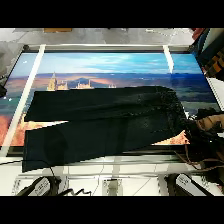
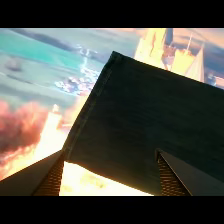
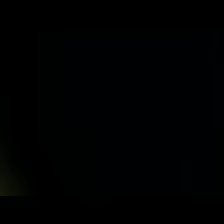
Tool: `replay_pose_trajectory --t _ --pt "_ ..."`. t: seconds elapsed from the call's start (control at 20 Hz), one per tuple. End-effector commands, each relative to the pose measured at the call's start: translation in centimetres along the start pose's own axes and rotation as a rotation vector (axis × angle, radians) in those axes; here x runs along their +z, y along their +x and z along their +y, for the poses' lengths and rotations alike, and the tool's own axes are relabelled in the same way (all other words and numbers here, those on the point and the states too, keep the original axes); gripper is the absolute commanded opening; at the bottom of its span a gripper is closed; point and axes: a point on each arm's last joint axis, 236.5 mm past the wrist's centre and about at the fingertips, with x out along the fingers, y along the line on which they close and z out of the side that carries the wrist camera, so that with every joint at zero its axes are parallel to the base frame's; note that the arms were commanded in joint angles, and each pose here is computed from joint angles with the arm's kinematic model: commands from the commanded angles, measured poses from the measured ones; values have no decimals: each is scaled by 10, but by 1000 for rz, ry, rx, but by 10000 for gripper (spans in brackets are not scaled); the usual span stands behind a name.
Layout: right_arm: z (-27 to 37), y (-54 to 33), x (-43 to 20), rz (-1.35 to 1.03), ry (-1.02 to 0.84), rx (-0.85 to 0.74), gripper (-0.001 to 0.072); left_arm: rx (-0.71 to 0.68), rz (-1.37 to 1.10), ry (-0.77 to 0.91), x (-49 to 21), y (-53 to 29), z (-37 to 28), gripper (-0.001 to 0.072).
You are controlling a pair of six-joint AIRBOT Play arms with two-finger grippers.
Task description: Fold the clothes and pants, and hang the long-sleeved shirts on hangers.
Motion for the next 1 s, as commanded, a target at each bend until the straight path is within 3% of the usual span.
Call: replay_pose_trajectory --t 0.0,0.15,0.25,0.3,0.55,0.65,0.95 --pt "11 24 7 -30 -61 47 466 -10 46 -14 -11 14 0 597" --pt "33 26 25 -123 -242 56 423 -12 107 -21 -31 25 2 597" --pt "48 25 28 -135 -314 69 108 -11 173 -18 -50 29 3 597" --pt "54 24 28 -139 -344 74 35 -13 207 -23 -61 30 4 596" --pt "79 -6 38 -237 -449 95 32 -14 367 -85 -116 28 15 592" --pt "86 -18 40 -275 -507 87 31 -3 401 -119 -137 24 22 479" --pt "106 -14 22 -258 -583 111 32 46 637 -340 -242 0 47 483"
